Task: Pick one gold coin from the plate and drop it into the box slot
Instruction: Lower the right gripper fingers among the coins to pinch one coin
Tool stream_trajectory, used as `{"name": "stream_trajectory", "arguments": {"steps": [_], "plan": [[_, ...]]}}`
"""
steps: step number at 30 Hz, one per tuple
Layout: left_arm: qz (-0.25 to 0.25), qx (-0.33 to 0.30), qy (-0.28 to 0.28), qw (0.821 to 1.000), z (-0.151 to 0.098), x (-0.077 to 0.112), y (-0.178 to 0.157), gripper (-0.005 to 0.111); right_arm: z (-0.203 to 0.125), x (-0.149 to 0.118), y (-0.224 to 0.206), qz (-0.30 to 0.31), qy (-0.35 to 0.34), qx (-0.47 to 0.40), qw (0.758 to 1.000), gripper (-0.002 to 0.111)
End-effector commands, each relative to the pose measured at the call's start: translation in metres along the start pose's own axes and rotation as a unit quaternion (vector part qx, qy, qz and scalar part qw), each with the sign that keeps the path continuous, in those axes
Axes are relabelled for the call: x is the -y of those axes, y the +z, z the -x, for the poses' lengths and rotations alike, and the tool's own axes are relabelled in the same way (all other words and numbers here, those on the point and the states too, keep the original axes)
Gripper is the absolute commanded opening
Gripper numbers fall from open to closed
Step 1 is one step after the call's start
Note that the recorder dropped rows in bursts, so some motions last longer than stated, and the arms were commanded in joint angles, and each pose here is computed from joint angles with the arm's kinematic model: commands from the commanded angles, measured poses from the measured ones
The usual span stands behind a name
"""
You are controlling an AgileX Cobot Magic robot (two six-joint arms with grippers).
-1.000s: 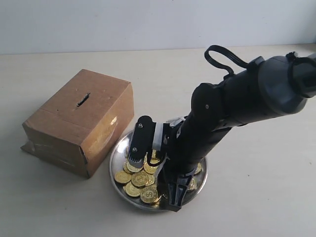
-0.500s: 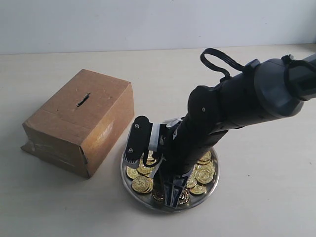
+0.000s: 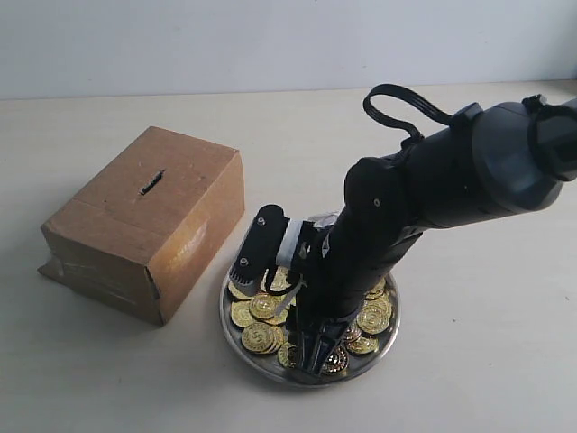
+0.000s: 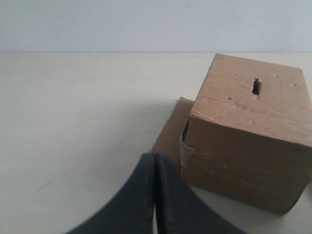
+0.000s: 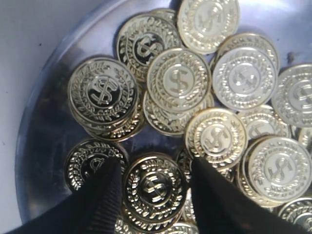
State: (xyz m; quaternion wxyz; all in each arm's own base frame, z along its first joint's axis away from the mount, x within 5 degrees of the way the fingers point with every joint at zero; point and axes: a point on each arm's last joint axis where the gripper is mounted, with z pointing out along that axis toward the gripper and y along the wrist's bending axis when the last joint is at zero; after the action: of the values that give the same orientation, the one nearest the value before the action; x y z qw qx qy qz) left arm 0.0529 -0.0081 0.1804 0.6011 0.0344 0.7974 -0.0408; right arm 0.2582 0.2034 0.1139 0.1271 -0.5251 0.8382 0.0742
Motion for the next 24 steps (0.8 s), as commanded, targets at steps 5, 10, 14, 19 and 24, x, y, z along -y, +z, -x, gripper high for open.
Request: {"name": "stream_trajectory", "arguments": {"steps": [5, 10, 14, 19, 24], "plan": [[0.002, 0.008, 0.0, 1.0, 0.001, 0.0, 0.0, 0.0, 0.0, 0.0, -0.003, -0.002, 0.045, -0.005, 0.999, 0.045], [0.002, 0.008, 0.0, 1.0, 0.001, 0.0, 0.0, 0.0, -0.004, -0.001, 0.006, 0.007, 0.061, -0.022, 0.998, 0.045], [0.002, 0.008, 0.0, 1.0, 0.001, 0.0, 0.0, 0.0, -0.005, -0.002, 0.009, 0.01, 0.063, -0.028, 0.998, 0.045], [0.002, 0.008, 0.0, 1.0, 0.001, 0.0, 0.0, 0.0, -0.005, -0.001, 0.009, 0.009, 0.063, -0.027, 0.998, 0.042], [0.002, 0.008, 0.0, 1.0, 0.001, 0.0, 0.0, 0.0, -0.005, -0.002, 0.009, 0.011, 0.063, -0.029, 0.998, 0.022]]}}
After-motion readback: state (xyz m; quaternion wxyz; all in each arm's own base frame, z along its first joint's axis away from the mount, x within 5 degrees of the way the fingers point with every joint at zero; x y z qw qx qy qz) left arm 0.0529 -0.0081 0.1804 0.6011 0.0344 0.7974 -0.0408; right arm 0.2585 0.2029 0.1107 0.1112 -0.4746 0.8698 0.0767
